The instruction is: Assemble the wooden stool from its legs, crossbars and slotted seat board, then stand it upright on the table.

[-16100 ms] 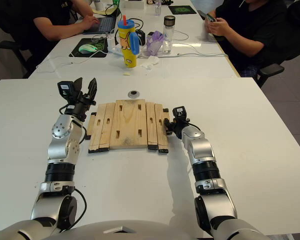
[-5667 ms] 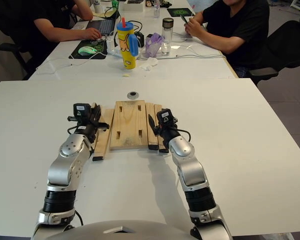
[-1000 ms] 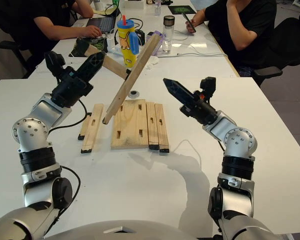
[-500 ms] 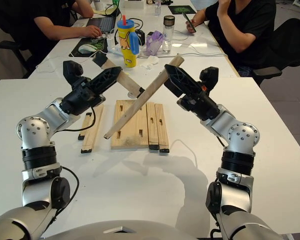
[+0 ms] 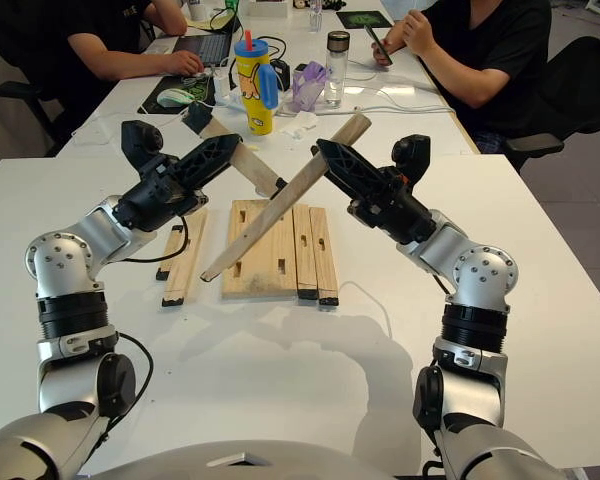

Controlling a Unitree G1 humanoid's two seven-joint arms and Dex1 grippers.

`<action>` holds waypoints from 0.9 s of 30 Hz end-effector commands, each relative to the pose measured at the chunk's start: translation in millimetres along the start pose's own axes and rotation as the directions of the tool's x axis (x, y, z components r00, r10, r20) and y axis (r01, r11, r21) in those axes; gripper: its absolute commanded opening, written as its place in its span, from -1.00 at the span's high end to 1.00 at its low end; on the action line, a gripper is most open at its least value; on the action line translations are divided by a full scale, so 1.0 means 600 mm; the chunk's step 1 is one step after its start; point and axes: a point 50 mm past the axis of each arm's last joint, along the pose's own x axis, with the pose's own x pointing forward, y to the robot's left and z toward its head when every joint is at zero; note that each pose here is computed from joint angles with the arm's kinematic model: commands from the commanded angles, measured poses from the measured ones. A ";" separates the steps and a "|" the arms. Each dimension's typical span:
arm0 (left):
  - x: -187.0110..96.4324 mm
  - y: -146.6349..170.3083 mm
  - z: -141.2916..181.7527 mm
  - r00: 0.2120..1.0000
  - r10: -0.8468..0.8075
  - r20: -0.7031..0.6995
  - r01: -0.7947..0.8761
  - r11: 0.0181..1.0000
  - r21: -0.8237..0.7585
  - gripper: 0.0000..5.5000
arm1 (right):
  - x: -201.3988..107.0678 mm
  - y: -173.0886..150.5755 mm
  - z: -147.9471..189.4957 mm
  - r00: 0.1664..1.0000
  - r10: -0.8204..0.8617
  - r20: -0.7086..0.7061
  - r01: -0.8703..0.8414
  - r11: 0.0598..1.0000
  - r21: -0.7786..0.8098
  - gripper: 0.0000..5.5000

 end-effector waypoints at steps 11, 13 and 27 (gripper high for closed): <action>-0.032 0.003 0.050 0.985 0.110 0.134 -0.122 0.989 0.081 0.23 | -0.019 -0.011 -0.003 0.995 -0.100 -0.001 0.099 0.989 -0.109 0.25; -0.056 0.008 0.057 0.974 0.168 0.151 -0.184 0.978 0.101 0.12 | -0.037 -0.011 0.004 0.994 -0.106 0.020 0.107 0.988 -0.111 0.25; -0.106 0.062 -0.101 0.788 0.482 -0.384 -0.188 0.782 0.595 -0.24 | -0.067 -0.046 0.061 0.990 -0.137 0.041 0.142 0.917 -0.371 0.25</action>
